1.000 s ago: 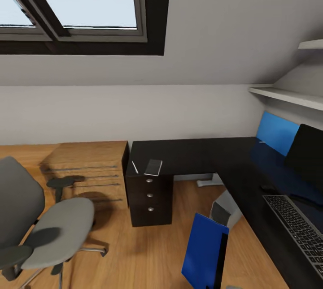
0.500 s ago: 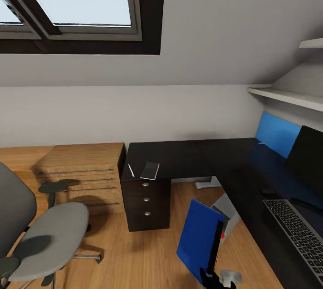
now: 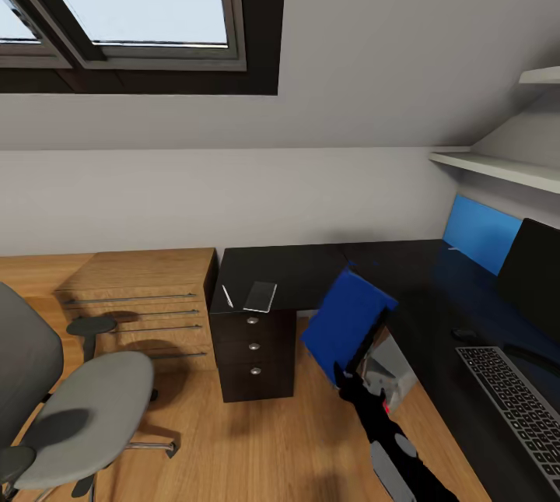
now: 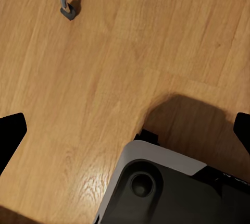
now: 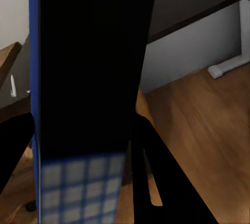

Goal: In the bedroom, organize the workspace by keeping the computer under the desk, ensuring the monitor is on the desk, placing the keyboard on the desk next to the monitor, placing the mouse on the desk next to the keyboard, moving the folder from the swivel chair onto the desk next to the mouse, stacking the notebook on top of the folder with the pen on top of the notebook, and positioning the swivel chair next to the desk.

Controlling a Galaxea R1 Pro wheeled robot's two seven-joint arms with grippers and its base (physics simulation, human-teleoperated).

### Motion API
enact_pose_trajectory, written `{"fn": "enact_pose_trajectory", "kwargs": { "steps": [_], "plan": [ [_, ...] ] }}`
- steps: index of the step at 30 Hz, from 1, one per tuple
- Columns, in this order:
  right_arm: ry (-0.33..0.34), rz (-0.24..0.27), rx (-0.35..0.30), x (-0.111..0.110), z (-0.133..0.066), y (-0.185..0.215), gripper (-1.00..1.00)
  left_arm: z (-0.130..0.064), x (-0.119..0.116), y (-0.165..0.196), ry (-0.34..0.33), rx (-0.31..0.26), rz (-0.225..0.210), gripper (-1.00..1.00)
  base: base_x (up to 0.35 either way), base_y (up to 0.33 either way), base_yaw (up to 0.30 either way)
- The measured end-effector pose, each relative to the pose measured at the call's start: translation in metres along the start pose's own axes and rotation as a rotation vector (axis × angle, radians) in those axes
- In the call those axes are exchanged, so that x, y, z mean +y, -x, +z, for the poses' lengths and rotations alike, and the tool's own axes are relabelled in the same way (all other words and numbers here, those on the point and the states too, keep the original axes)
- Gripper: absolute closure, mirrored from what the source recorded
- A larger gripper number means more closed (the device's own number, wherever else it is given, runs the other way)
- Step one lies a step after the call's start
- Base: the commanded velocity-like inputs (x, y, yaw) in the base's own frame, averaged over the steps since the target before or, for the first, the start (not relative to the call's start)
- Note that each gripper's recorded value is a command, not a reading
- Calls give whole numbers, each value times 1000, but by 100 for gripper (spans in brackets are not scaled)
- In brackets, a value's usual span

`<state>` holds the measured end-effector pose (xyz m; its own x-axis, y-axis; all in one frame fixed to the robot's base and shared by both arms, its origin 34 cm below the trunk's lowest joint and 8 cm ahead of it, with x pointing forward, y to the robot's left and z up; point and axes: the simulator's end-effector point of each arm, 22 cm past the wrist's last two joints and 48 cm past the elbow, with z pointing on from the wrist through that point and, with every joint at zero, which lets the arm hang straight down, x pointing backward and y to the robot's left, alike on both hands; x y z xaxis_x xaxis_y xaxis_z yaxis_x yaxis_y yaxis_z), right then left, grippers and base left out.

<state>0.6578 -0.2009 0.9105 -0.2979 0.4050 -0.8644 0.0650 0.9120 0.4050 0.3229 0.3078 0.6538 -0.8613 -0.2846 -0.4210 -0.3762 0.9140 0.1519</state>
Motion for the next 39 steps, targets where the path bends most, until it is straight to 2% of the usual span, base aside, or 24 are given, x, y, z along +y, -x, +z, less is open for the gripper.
{"fn": "enact_pose_trajectory", "kwargs": {
  "steps": [3, 5, 6, 7, 9, 14, 16, 19, 32, 34, 36, 39],
  "plan": [
    [-24, 46, -25, 3, 11, 35, 100, 0, 1, 1, 1, -1, 0, -100, 0, 0, 0],
    [-63, 119, -69, -4, 27, 78, 100, 0, 1, 1, 1, -3, -1, -100, 0, 0, 0],
    [-150, 323, -31, -29, 47, 94, 100, 0, 2, 8, 5, -59, -20, -100, 0, 0, 0],
    [-200, 425, -89, -56, 47, 121, 100, -1, 3, 6, 7, -68, -22, -100, 0, 0, 0],
    [-196, 494, -99, -57, 49, 126, 100, -3, 4, 0, 9, -82, -21, -100, 41, 0, 0],
    [-184, 511, -104, -55, 49, 129, 100, -4, 3, -1, 6, -87, -18, -100, 202, 0, 0],
    [-182, 514, -105, -55, 49, 129, 100, -4, -2, 0, -6, -92, 7, -100, 310, 0, 0],
    [-184, 515, -104, -55, 49, 128, 100, -5, -4, 0, -11, -95, 17, -100, 317, -2, 0],
    [-192, 520, -103, -61, 48, 126, 100, -5, -4, 0, -11, -98, 20, -100, 320, -82, 0],
    [-205, 529, -113, -67, 47, 128, 100, -5, -6, 0, -14, -96, 18, -100, 284, -132, 0],
    [-256, 583, -152, -94, 41, 137, 100, -6, -9, -1, -17, -95, 17, -100, 119, -72, 0],
    [-299, 630, -174, -117, 35, 138, 100, -7, -11, -3, -18, -92, 16, -100, 40, -24, 0]
  ]
}}
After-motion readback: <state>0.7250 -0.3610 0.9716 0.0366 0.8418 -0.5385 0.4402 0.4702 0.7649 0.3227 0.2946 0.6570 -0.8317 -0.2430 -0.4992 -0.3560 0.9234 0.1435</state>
